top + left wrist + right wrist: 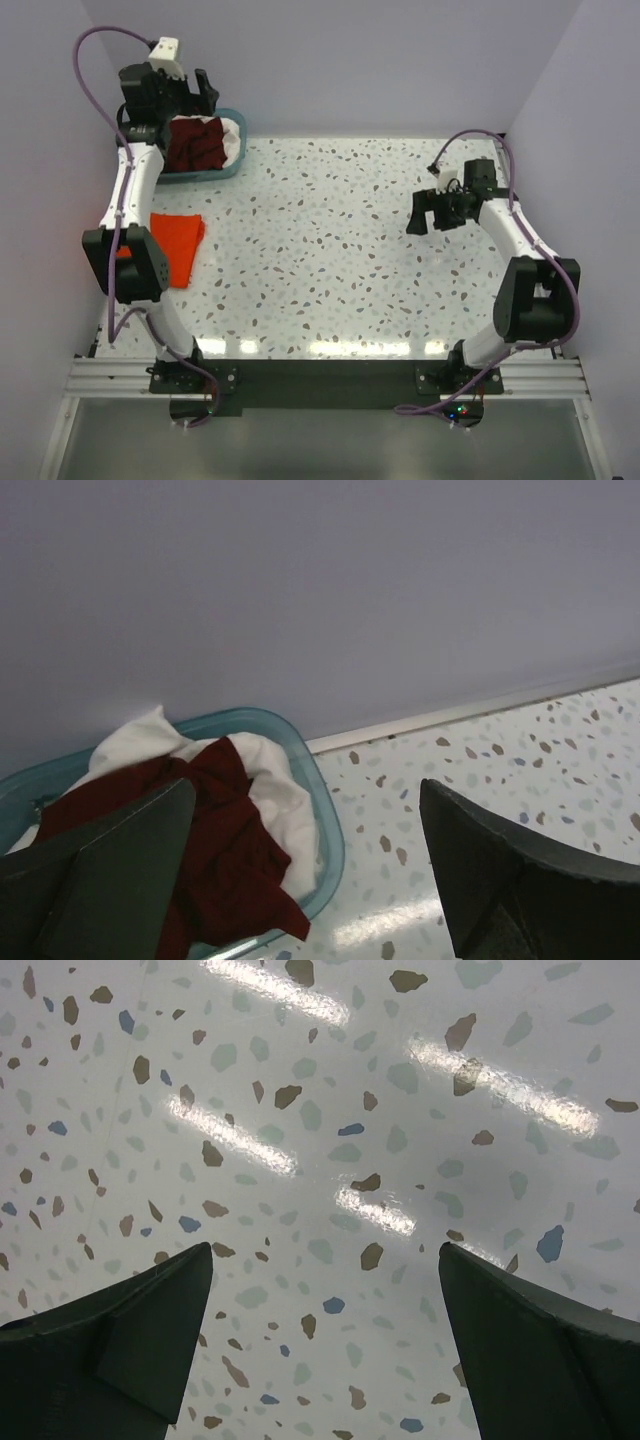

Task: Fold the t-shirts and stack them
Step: Grab the tshirt from the pile

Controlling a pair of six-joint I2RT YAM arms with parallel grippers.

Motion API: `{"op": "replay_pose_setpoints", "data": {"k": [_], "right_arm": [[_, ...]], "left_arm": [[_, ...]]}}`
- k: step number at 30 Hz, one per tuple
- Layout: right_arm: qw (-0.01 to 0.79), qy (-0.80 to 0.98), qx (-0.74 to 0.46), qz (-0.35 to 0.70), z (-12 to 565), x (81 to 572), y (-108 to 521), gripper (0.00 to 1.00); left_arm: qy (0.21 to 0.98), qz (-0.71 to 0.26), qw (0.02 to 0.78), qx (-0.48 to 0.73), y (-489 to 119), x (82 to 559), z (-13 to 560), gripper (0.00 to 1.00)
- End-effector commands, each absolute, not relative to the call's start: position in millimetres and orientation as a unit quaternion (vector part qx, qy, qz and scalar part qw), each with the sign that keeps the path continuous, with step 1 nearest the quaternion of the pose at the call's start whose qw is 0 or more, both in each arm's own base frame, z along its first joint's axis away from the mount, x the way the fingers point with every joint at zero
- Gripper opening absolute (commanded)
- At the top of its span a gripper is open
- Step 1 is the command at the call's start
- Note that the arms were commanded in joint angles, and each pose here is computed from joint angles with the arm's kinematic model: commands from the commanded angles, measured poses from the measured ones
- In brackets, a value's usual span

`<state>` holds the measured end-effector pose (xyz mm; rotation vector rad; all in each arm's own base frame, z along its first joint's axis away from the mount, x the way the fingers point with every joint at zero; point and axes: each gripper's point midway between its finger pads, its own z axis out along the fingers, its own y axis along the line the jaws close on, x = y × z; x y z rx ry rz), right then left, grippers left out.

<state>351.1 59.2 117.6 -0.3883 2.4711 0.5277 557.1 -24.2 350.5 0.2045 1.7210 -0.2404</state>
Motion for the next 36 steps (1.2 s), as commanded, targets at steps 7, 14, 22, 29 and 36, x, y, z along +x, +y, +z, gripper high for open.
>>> {"op": "replay_pose_setpoints", "data": {"k": [7, 14, 22, 29, 36], "right_arm": [[0.298, 0.918, -0.137, 0.223, 119, 382, 68, 0.99], [0.280, 0.923, -0.144, 0.222, 109, 385, 67, 0.99], [0.276, 0.926, -0.144, 0.214, 112, 389, 63, 0.99], [0.281, 0.924, -0.150, 0.212, 120, 393, 63, 0.98], [0.296, 0.918, -0.154, 0.213, 136, 393, 64, 0.99]], "left_arm": [[0.777, -0.033, 0.629, -0.004, 105, 649, 267, 1.00], [0.812, 0.012, 0.583, 0.027, 131, 671, 185, 1.00], [0.850, 0.055, 0.524, 0.022, 151, 667, 107, 0.78], [0.821, 0.044, 0.569, 0.028, 146, 675, 164, 0.10], [0.697, -0.007, 0.714, 0.066, 104, 647, 371, 0.00]]}}
